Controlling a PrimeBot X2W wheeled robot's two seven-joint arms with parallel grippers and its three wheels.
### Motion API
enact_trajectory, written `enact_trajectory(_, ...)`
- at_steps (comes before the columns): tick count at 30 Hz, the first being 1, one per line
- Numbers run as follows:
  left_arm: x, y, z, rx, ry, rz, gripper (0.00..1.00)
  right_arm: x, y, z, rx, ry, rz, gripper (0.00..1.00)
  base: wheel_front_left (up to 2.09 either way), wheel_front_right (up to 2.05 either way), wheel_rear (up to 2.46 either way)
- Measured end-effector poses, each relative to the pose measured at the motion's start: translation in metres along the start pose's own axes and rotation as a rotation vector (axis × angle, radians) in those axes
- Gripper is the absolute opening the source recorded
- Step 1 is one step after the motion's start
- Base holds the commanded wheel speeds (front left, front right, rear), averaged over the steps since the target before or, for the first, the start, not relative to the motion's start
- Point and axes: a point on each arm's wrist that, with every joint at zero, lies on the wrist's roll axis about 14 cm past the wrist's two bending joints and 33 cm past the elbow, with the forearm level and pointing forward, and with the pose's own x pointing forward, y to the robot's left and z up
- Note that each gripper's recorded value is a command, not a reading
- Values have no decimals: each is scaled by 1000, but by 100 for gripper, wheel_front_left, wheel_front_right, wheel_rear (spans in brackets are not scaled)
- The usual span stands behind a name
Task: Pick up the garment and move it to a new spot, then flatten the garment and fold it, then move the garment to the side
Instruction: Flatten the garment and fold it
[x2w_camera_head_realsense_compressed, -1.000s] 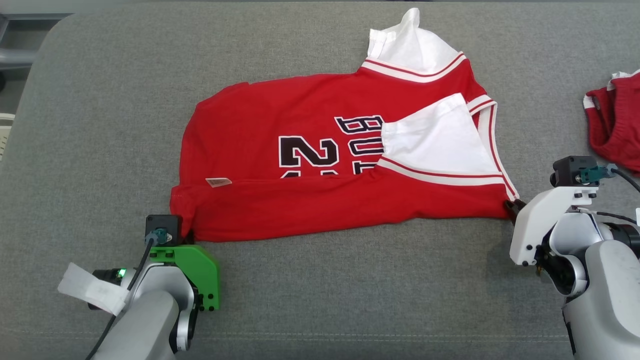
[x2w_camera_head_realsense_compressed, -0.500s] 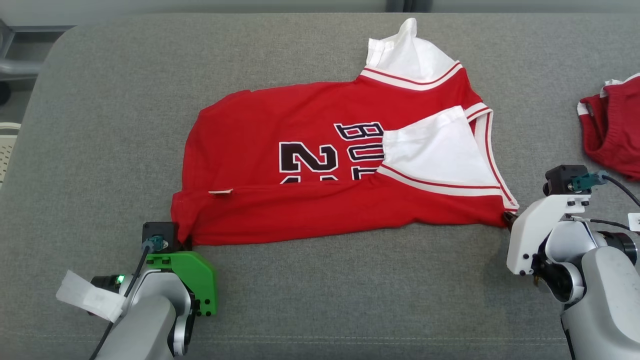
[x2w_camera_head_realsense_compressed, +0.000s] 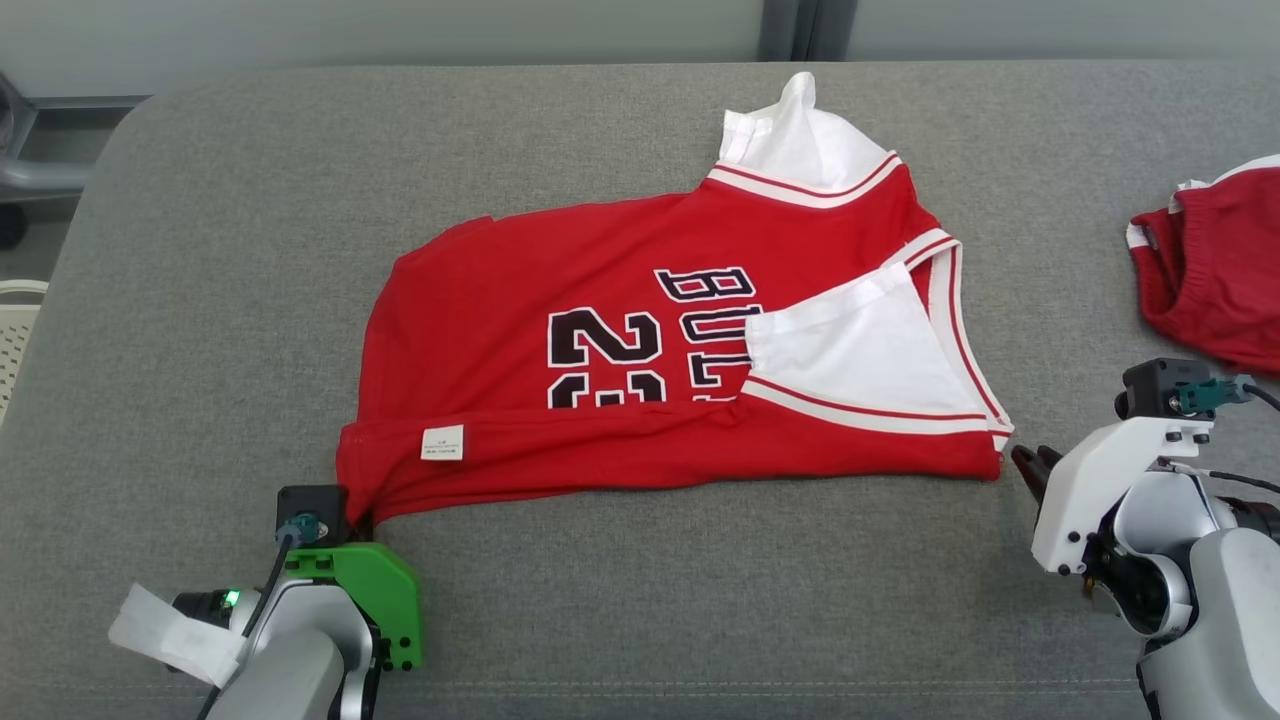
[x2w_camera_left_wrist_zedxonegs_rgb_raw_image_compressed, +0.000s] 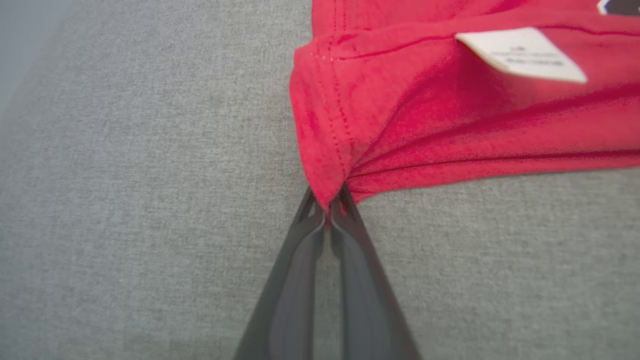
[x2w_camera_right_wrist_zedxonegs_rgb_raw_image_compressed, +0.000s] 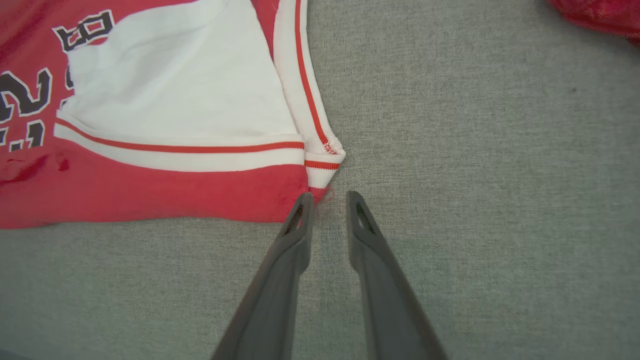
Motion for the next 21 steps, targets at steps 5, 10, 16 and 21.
enact_trajectory(5,1,4,2,3,1,14,100,3,5,3,-3,-11,12,100,0,0,0)
enact_trajectory(10,1,2,3,-2,7,12,100,4,5,4,-11,-16,10,100,0,0,0)
enact_trajectory(16,1,-1,2,-33,40,-5,100,9,5,-3,-5,13,9,100,0,0,0)
enact_trajectory(21,2,-4,2,-40,61,-22,100,18,9,-9,0,36,13,100,0,0,0)
